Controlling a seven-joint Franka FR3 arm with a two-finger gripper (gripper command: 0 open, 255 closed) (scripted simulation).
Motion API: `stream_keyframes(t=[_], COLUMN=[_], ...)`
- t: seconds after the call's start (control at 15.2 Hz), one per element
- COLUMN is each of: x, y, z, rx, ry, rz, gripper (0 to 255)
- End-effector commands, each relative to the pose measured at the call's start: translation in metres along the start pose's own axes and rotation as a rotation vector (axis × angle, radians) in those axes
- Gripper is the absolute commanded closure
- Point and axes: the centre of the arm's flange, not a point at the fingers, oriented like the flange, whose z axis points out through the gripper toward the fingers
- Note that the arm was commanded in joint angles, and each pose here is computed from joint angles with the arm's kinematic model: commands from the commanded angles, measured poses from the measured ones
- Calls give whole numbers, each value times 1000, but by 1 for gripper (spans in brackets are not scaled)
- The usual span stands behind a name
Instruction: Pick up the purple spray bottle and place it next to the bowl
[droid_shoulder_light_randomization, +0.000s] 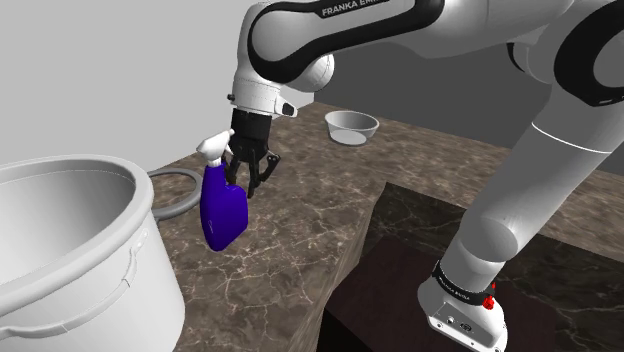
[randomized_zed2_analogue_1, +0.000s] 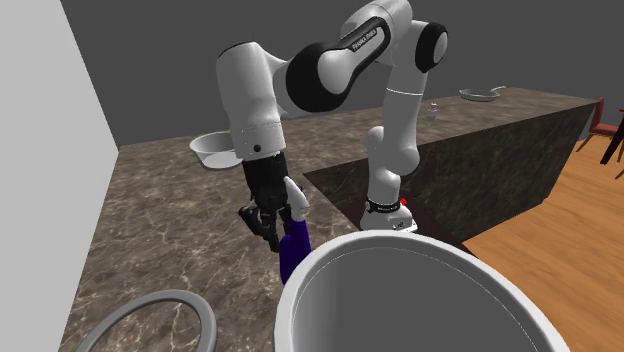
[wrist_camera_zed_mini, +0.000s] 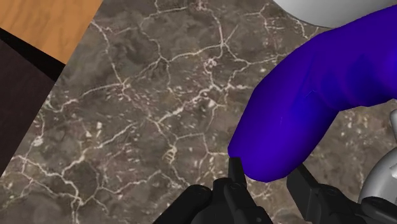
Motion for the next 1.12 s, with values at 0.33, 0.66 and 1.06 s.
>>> stream_keyframes(t=[0.33, 0.66, 1.06], x=[-12, -21, -31], y=[-4, -6, -10], z=[-32, -57, -86], rx=[-1, -1, -1], ry=[0, 0, 0], rz=[0, 0, 0], gripper=[255, 255, 255])
